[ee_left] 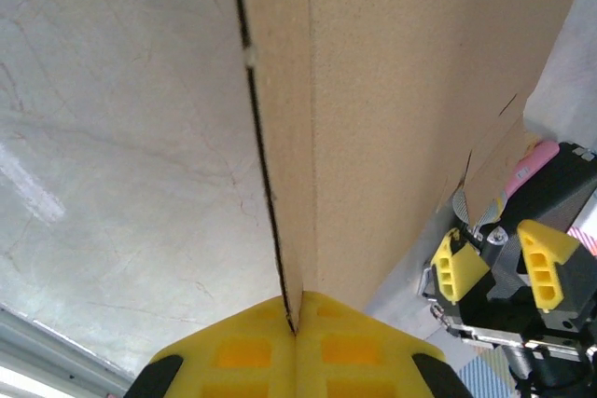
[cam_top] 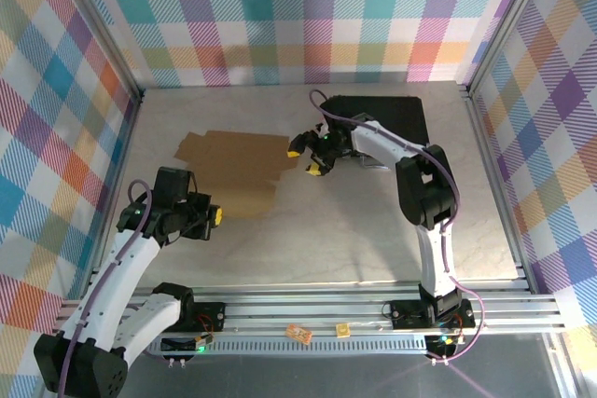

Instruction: Fold the paper box

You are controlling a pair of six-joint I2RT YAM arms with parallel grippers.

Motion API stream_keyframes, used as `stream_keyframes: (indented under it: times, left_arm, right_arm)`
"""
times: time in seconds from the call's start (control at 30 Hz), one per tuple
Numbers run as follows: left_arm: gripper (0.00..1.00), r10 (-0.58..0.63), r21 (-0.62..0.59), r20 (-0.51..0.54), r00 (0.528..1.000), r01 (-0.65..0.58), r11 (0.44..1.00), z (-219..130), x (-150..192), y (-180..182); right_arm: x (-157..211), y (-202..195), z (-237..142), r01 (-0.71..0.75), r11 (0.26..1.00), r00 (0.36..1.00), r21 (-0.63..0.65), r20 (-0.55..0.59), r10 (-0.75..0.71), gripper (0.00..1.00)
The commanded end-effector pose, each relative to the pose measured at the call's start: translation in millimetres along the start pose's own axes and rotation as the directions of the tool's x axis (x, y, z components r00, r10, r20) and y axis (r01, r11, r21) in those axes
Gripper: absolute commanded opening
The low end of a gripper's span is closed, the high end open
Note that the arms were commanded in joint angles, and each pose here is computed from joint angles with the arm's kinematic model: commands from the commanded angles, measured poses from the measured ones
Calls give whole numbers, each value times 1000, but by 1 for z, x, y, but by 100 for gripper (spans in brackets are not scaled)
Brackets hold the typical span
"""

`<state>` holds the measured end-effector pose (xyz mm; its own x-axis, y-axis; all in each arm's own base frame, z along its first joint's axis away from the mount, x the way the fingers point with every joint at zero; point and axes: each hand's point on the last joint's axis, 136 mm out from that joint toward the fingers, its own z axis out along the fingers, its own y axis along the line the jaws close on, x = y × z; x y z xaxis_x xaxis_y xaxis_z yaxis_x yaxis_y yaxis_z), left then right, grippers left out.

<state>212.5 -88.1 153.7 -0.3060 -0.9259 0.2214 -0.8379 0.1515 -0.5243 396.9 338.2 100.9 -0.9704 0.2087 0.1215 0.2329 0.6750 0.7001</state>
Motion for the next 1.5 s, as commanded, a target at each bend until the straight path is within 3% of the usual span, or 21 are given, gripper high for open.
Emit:
stream_keyframes:
  times: [0.0,0.17,0.37,0.5,0.6,0.63,0.7,0.73,0.8,1.0,1.27,1.37,1.47]
  left_arm:
    - [0,0,-20,-33,999,0,1000,-11,9,5]
    - [0,20,-33,-46,999,-22,999,-17,13,8]
    - [0,21,-29,-59,998,-23,999,-20,16,9]
    - [0,24,-19,-74,997,-26,999,-20,18,6]
    - [0,30,-15,-88,996,-31,999,-20,21,2]
    - [8,36,-14,-86,996,-38,999,-24,21,-1]
    - [40,63,-8,-61,996,-64,998,-34,20,-12]
    - [54,80,-7,-44,996,-81,997,-42,19,-19]
    - [66,115,5,-3,993,-115,993,-57,17,-40]
    - [68,131,83,20,991,-133,988,-60,24,-115]
    - [75,21,-9,15,1000,-21,1000,4,42,-201]
    - [77,-48,-104,31,998,51,993,18,41,-214]
    - [78,-138,-177,36,990,142,974,24,43,-223]
  right_arm:
    - [0,8,16,-7,999,1000,-41,-27,6,71]
    - [-8,16,36,16,996,999,-90,-30,-19,68]
    - [-10,20,52,15,995,999,-95,-41,-19,57]
    - [-11,27,53,41,994,999,-103,-29,-44,37]
    - [-15,30,41,100,993,995,-58,18,-99,13]
    - [-17,32,33,134,990,990,-31,43,-133,4]
    - [-19,41,13,220,975,971,2,92,-220,0]
    - [-20,45,0,267,963,956,28,122,-268,0]
    - [-18,52,-29,366,926,910,87,173,-376,0]
    - [5,74,-99,608,780,733,147,274,-623,0]
    - [33,64,-146,771,603,502,204,389,-773,0]
    - [42,66,-157,822,524,399,224,431,-810,0]
    - [45,63,-158,845,478,348,237,434,-831,0]
